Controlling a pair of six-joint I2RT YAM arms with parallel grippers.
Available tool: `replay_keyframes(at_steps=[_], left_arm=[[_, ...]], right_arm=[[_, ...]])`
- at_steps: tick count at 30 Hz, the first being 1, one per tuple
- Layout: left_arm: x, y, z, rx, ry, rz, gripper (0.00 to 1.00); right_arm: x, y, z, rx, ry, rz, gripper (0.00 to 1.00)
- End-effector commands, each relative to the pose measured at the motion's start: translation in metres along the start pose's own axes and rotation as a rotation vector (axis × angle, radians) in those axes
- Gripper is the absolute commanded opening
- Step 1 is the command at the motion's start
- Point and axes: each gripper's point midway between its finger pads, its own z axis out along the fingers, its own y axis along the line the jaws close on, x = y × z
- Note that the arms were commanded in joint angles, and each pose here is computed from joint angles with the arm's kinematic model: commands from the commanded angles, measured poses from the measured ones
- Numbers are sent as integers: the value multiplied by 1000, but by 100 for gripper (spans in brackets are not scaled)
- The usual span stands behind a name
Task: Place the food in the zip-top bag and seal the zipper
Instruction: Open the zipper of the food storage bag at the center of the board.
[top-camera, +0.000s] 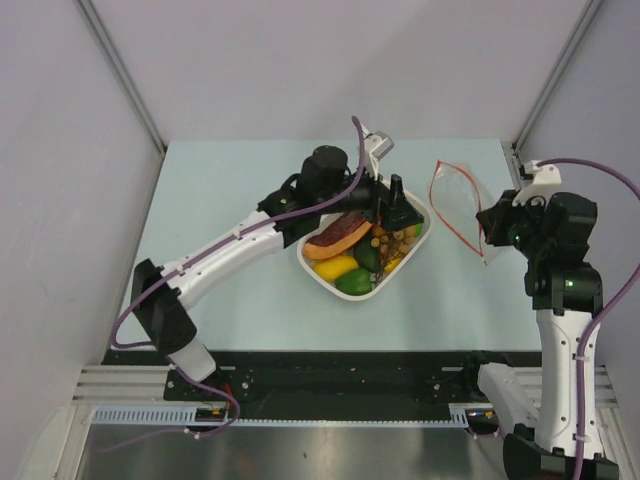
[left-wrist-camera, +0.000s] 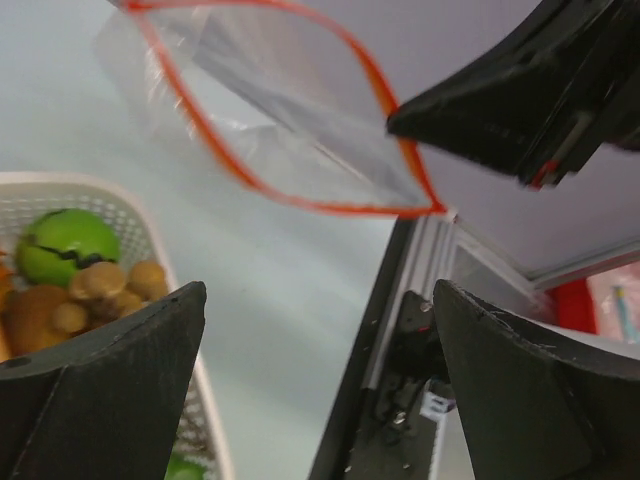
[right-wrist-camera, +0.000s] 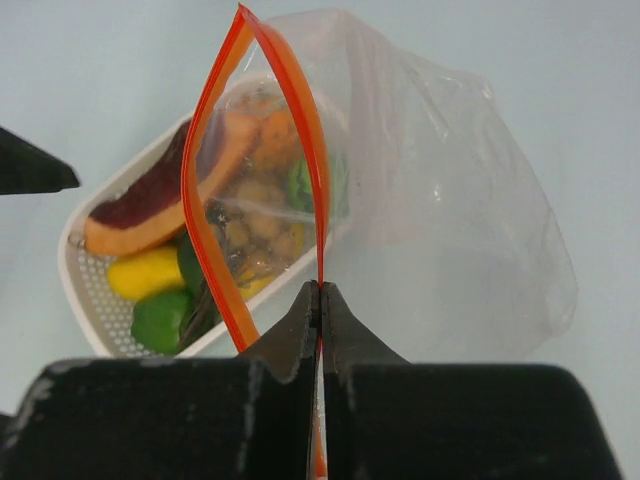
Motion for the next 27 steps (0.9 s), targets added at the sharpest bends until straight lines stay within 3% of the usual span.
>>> replay_keyframes(at_steps=[1,7,11,16,19,22,25,27], left_arm=[[-4,-14,27,56,-47,-185,100],[53,15,68,-29,52,-313,99],[76,32,69,-100,114,-320,89],[65,39,47,-142,69,-318,87],[63,43,35,-185,50,-324,92],[77,48,40,-201,103,-348,93],[79,47,47,-188,123,-365,86],[81,45,51,-162,131,-363,61]], right_arm=[[37,7,9,7,94,100,0],[47,34,16,-85,80,139,0],[49,33,13,-60,71,138,0],[50,26,2,3,39,169,0],[47,26,-3,5,12,172,0],[48,34,-4,-37,17,186,0],[49,39,-4,-67,23,191,0],[49,40,-4,-72,24,181,0]])
